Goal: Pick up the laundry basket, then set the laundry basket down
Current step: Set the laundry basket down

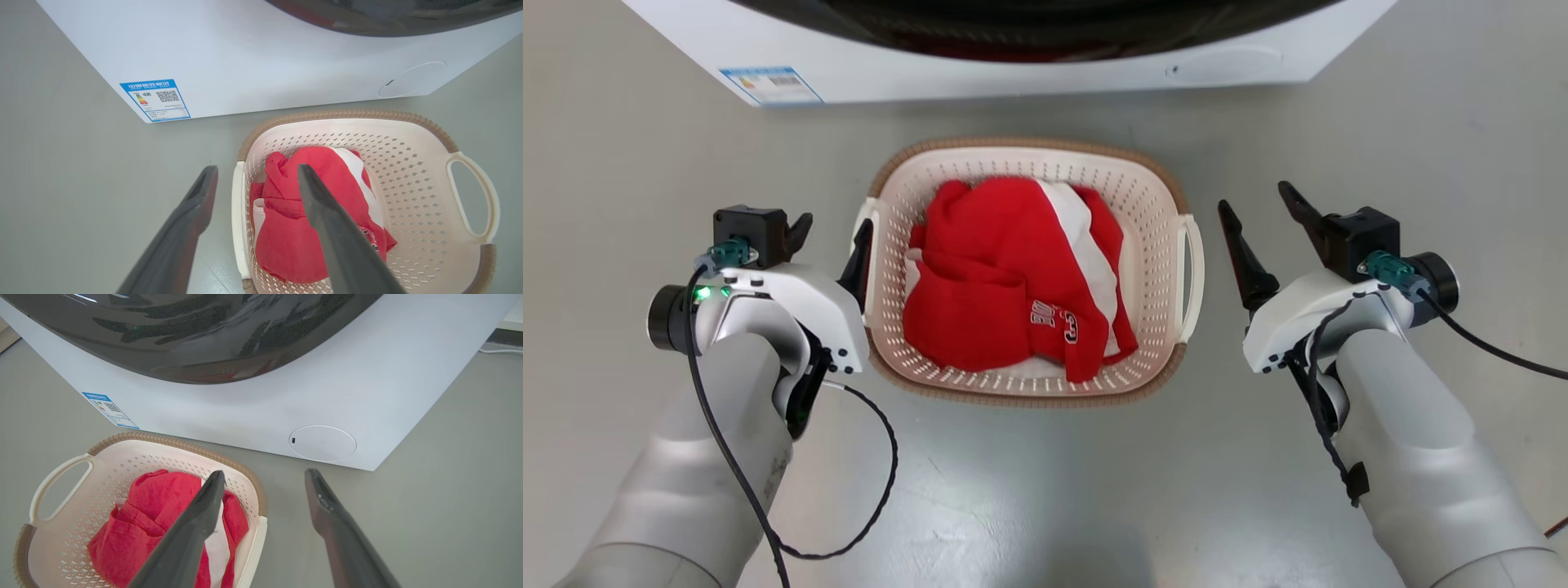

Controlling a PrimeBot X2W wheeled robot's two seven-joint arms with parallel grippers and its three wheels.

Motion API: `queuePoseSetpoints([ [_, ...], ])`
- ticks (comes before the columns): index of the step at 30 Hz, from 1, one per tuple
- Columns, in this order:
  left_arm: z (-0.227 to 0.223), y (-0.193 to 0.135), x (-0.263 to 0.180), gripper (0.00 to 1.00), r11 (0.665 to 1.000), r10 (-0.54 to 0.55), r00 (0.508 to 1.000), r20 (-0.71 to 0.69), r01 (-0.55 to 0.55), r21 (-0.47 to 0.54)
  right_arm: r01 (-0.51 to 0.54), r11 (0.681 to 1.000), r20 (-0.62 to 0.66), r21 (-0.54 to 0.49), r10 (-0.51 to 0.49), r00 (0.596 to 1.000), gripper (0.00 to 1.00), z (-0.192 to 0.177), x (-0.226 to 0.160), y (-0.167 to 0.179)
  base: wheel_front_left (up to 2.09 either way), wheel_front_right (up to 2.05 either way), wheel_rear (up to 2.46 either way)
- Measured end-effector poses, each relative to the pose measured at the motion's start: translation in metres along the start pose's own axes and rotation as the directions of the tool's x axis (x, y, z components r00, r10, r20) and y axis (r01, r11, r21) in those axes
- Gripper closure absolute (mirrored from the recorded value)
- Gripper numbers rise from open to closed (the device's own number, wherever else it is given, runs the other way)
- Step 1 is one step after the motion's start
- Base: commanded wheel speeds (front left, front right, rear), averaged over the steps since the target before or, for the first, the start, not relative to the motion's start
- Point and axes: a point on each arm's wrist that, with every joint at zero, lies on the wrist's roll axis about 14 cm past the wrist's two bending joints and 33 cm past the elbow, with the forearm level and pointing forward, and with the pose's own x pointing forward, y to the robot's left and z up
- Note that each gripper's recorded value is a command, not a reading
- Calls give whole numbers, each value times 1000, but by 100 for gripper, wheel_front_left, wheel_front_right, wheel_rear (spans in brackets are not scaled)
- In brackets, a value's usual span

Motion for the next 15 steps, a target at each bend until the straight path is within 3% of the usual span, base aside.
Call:
queuePoseSetpoints([
  [5, 23, -4, -16, 0, 1000, -7, 997, 76, 8, -12, 25, 999, 94, -21, -23, 995, 0, 35, -9, -5, 0, 0, 0],
  [15, 46, -8, -61, 0, 1000, 4, 982, 188, 1, -27, 50, 998, 198, -46, -40, 979, 0, 68, -50, -2, 0, 0, 0],
])
